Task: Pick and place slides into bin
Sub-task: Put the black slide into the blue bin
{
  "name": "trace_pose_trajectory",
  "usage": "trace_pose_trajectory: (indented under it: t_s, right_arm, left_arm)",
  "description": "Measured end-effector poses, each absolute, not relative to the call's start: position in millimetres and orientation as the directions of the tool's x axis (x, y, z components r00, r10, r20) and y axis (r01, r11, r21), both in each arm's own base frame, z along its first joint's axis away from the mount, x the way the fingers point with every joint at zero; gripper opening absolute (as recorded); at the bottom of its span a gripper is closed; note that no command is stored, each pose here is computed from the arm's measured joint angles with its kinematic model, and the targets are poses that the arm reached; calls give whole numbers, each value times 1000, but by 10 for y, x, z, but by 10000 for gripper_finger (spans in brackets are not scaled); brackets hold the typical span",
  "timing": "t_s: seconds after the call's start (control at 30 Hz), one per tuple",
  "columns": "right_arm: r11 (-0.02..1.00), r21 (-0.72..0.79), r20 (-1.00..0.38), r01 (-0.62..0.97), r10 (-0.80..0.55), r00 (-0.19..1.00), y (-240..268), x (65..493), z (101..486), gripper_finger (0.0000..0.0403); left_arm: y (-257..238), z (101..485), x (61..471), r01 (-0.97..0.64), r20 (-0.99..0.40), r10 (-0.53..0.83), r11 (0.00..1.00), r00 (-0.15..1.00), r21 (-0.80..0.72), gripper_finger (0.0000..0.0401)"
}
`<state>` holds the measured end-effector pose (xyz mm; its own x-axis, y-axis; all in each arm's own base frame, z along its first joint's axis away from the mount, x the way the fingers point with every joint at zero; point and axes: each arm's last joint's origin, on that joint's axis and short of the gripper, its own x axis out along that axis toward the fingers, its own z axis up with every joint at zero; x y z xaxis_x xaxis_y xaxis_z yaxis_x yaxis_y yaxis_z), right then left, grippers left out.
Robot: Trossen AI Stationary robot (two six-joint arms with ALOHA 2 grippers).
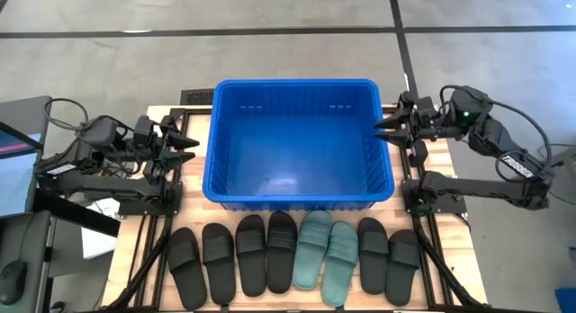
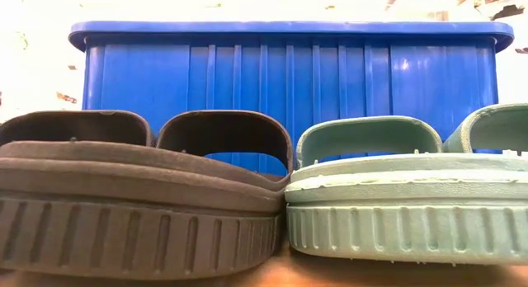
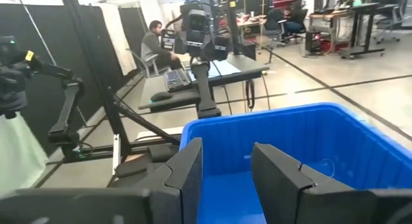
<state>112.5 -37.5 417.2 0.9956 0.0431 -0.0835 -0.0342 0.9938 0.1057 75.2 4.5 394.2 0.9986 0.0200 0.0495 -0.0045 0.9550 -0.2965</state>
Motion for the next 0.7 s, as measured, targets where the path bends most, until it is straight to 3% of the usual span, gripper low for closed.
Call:
trace_pose_trajectory:
  t_s: [0.2, 0.4, 0.7]
  right_arm:
    - [992, 117, -111, -49, 62, 992, -251, 1198, 4147, 120]
    - [997, 64, -186, 48, -35, 982, -205, 1250, 4077, 120]
    - [995, 81, -185, 55, -39, 982, -223, 1327, 4075, 120]
  left_arm:
    - [36, 3938, 751, 23, 46, -10, 952, 999, -304, 165]
    - [32, 3898, 714, 15, 10, -12, 950, 1000, -311, 165]
    - [25, 3872, 638, 11, -5, -14, 940, 1000, -341, 165]
